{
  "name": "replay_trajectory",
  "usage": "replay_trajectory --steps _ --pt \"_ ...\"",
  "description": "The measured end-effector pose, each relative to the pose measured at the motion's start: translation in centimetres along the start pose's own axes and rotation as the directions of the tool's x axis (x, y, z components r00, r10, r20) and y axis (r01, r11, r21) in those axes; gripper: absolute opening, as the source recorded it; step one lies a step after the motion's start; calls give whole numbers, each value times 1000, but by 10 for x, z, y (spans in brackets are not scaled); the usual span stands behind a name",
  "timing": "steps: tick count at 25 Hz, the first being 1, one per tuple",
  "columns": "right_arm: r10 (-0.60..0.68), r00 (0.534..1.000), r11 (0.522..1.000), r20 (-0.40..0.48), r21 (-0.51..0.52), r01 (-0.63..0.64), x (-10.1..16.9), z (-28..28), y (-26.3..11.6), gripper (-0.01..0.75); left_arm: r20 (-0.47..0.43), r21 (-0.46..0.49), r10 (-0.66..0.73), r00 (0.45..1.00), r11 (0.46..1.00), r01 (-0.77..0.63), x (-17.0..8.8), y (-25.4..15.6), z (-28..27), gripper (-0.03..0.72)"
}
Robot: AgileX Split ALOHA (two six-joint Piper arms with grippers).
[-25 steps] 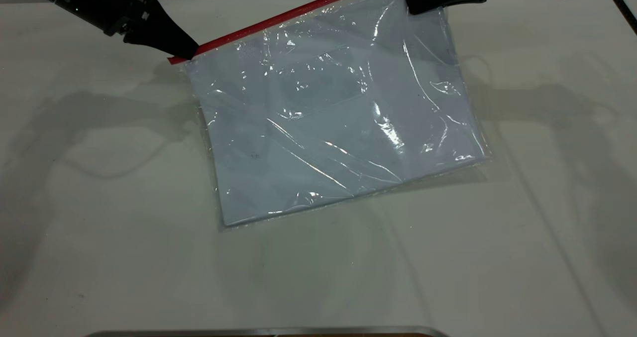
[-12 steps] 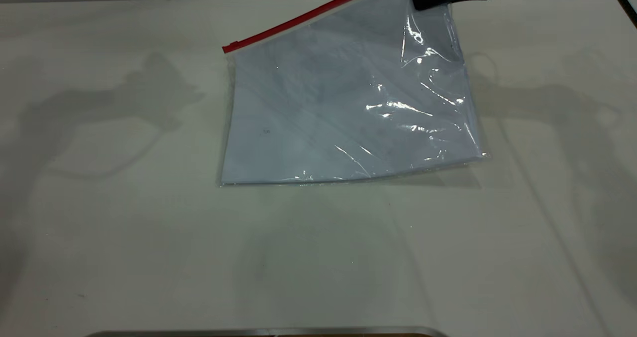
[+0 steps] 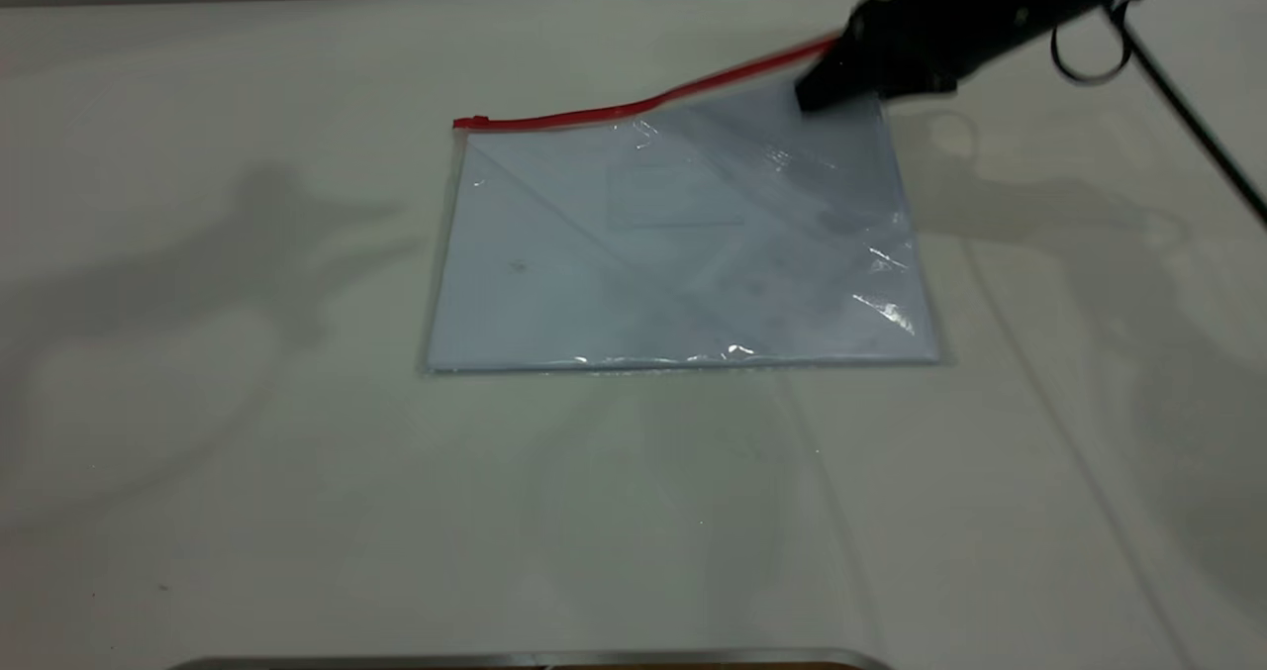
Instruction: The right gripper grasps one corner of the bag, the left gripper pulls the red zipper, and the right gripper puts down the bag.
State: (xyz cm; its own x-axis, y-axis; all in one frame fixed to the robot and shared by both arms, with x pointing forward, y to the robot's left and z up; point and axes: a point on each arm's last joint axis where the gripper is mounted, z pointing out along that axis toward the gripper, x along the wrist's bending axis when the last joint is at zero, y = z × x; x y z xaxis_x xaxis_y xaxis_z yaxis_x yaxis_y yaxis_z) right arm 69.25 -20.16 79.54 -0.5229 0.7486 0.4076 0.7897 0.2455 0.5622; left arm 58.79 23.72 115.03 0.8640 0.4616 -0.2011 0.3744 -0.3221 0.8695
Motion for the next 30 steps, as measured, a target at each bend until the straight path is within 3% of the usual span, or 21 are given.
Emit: replay_trajectory --steps 5,11,14,17,20,24,30 --pt "-38 967 979 250 206 -15 -22 -7 -20 454 -40 29 -29 999 999 30 -46 18 -34 416" --pt "142 906 875 399 377 -303 3 -63 -7 455 -144 65 -163 976 983 173 -67 21 -54 416" --pt "153 913 826 378 459 -328 32 -95 6 455 -221 91 -214 952 967 239 -75 17 -63 416" --pt "107 948 804 301 534 -261 64 -122 19 456 -326 99 -261 909 946 307 -87 15 -77 416" --pt "67 970 825 234 534 -186 93 -141 30 450 -447 85 -289 846 928 362 -102 12 -95 416" --pt "52 975 849 214 504 -156 130 -173 27 421 -573 73 -297 764 910 409 -129 -7 -115 416" --pt "46 977 857 207 494 -146 173 -223 -14 403 -664 121 -254 703 892 436 -169 -63 -126 416"
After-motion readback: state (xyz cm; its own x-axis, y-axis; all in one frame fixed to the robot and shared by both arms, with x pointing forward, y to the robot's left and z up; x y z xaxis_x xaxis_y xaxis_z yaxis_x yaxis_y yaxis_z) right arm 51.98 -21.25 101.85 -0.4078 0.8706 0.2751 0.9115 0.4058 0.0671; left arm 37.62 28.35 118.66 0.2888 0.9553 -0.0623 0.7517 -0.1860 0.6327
